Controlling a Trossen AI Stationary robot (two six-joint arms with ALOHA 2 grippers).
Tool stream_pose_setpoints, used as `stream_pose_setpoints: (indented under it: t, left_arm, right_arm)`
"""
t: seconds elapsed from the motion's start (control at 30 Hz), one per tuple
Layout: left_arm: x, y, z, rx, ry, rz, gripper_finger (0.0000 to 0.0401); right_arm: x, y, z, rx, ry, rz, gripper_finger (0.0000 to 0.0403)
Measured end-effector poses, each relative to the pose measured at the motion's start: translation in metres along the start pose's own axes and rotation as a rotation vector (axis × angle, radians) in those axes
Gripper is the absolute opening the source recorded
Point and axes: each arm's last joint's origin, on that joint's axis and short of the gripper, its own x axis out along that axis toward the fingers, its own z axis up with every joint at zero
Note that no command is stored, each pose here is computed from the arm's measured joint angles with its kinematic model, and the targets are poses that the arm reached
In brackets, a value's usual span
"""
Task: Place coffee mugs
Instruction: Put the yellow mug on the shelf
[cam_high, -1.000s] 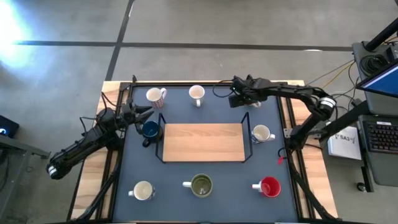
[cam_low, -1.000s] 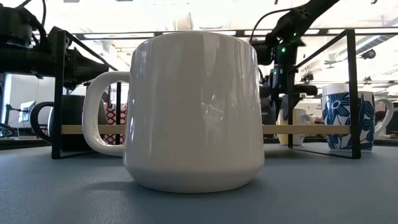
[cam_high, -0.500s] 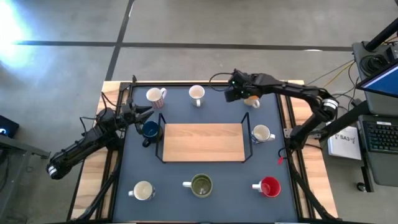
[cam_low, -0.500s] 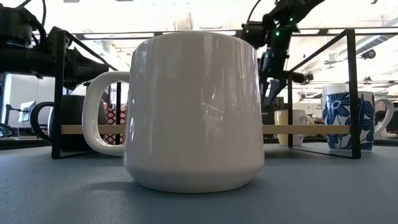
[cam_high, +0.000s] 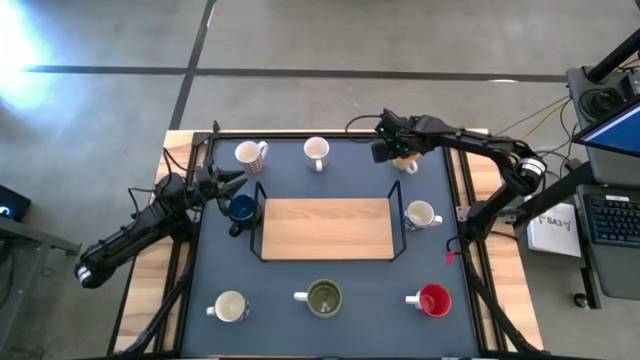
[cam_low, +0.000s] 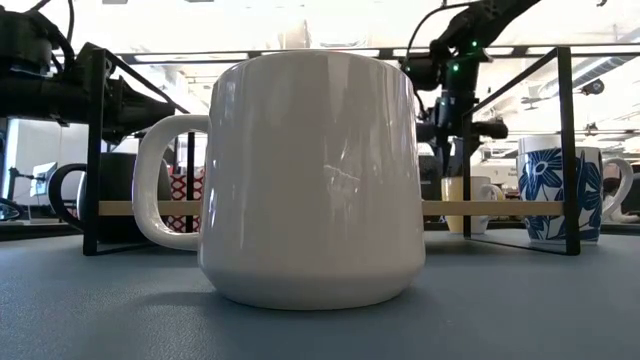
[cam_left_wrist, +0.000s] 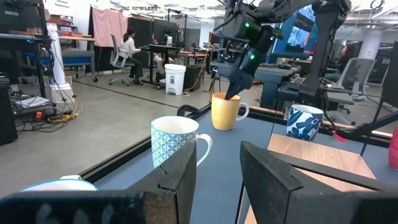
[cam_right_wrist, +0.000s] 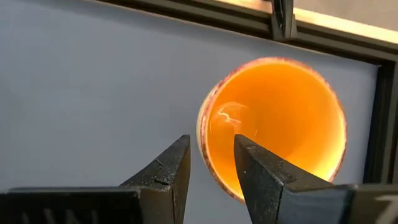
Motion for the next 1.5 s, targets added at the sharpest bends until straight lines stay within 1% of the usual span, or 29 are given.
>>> stream_pose_setpoints:
  t: [0.27, 0.37, 0.47, 0.63, 0.73, 0.83, 1.03, 1.17, 1.23, 1.33, 1.5]
  left_arm:
    - [0.0, 0.0, 0.0, 0.0, 0.0, 0.0, 0.0107]
    - [0.0, 0.0, 0.0, 0.0, 0.0, 0.0, 0.0107]
    - [0.0, 0.0, 0.0, 0.0, 0.0, 0.0, 0.0107]
    - [0.0, 0.0, 0.0, 0.0, 0.0, -0.001, 0.0107]
    - [0.0, 0.0, 0.0, 0.0, 0.0, 0.0, 0.0107]
    - [0.0, 0.0, 0.0, 0.0, 0.0, 0.0, 0.0107]
    - [0.0, 0.0, 0.0, 0.0, 0.0, 0.0, 0.0107]
    - [0.0, 0.0, 0.0, 0.0, 0.0, 0.0, 0.0107]
    - [0.0, 0.0, 0.0, 0.0, 0.0, 0.0, 0.0107]
    - [0.0, 0.0, 0.0, 0.0, 0.0, 0.0, 0.0107]
    - [0.0, 0.0, 0.0, 0.0, 0.0, 0.0, 0.0107]
  right_arm:
    - [0.018, -0.003, -0.013, -0.006, 0.017, -0.012, 0.0108]
    - [0.022, -0.004, -0.016, -0.008, 0.023, -0.016, 0.01]
    - [0.023, -0.004, -0.017, -0.009, 0.024, -0.014, 0.008]
    - [0.023, -0.004, -0.016, -0.025, 0.02, -0.006, 0.0019]
    - [0.021, -0.002, -0.015, -0.046, 0.04, 0.027, 0.0013]
    - [0.013, 0.003, -0.01, -0.076, 0.052, 0.101, 0.0012]
    - [-0.017, 0.022, 0.007, -0.19, -0.029, 0.219, 0.0011]
    - [-0.038, 0.034, 0.011, -0.275, -0.042, 0.323, 0.001]
    - [-0.048, 0.041, 0.01, -0.329, -0.052, 0.365, 0.001]
    - [-0.063, 0.051, 0.005, -0.378, -0.065, 0.395, 0.0011]
    - [-0.082, 0.069, -0.016, -0.479, -0.046, 0.427, 0.0011]
